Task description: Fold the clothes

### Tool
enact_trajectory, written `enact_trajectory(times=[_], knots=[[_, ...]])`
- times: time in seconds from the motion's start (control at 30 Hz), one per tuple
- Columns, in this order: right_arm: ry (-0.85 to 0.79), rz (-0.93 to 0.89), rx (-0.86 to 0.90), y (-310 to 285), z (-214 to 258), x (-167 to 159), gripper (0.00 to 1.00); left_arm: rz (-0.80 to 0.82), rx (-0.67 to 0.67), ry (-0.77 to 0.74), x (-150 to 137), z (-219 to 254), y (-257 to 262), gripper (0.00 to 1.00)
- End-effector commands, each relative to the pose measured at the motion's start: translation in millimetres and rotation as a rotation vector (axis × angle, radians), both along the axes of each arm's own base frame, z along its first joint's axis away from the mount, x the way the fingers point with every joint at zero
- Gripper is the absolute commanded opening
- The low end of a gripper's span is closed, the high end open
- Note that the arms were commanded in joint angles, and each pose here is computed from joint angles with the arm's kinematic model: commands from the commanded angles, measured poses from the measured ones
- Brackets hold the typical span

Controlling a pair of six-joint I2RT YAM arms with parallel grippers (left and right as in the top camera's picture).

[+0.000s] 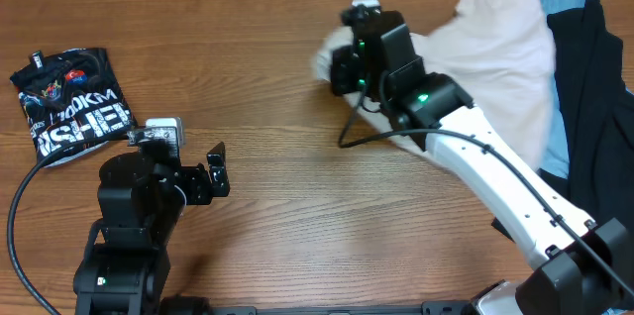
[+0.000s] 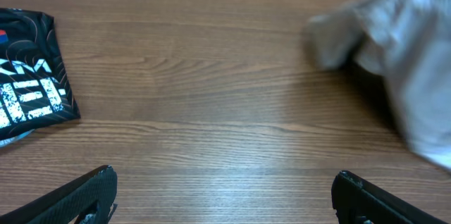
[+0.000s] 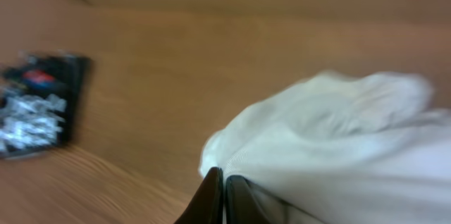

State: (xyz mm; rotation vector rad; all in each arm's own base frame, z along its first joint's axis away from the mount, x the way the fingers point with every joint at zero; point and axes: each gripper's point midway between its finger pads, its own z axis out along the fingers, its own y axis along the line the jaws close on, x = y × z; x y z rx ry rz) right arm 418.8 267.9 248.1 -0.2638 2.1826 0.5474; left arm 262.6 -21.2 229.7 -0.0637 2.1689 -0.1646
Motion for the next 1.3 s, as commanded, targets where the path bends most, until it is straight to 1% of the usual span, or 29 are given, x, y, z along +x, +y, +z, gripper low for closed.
enact_trajectory(times=[0.0,0.03,0.07,0.1,0.13,0.17,0.2,0.3,0.4,0.47,0.53,0.67,0.8,0.87,1.03,1.17,1.27], knots=[[-0.088,0.049,0.094,28,38,-4,0.04,0.01,-0.017,-0.029,2,13,1,1.0],[-0.099,0.042,0.094,29,39,-3,0.17,0.01,-0.017,-0.029,2,13,1,1.0],[-0.099,0.032,0.087,27,39,-2,0.32,0.01,-0.017,-0.029,2,13,1,1.0],[-0.09,0.026,0.076,25,35,-2,0.51,0.01,-0.017,-0.029,2,13,1,1.0],[-0.081,0.021,0.059,20,32,-2,0.73,0.01,-0.017,-0.029,2,13,1,1.0],[-0.066,0.011,0.031,12,26,-1,0.91,0.01,-0.017,-0.029,2,13,1,1.0],[-0.049,-0.003,0.003,3,20,0,1.0,0.01,-0.017,-0.029,2,13,1,1.0],[0.026,-0.124,-0.089,-45,2,6,1.0,0.007,-0.019,-0.039,4,15,0,1.0],[0.132,-0.215,-0.165,-91,-19,3,1.0,0.014,-0.035,-0.055,7,18,0,1.0],[0.232,-0.24,-0.192,-115,-38,-5,1.0,-0.005,-0.049,-0.06,11,19,-4,1.0],[0.321,-0.222,-0.191,-126,-55,-13,1.0,-0.015,-0.056,-0.044,15,15,-7,1.0],[0.417,-0.059,-0.175,-123,-86,-26,1.0,-0.033,-0.068,0.032,20,-4,-11,1.0],[0.509,-0.011,-0.157,-117,-116,-30,1.0,-0.073,-0.098,0.089,23,-17,-20,1.0],[0.495,0.03,-0.145,-108,-128,-20,0.98,-0.075,-0.1,0.106,25,-21,-21,1.0],[0.449,0.05,-0.109,-94,-156,11,0.96,-0.074,-0.1,0.121,24,-25,-21,1.0],[0.46,0.059,-0.101,-88,-190,25,0.96,-0.072,-0.101,0.159,18,-32,-20,1.0],[0.459,0.092,-0.064,-78,-206,32,0.96,-0.071,-0.1,0.181,14,-36,-20,1.0]])
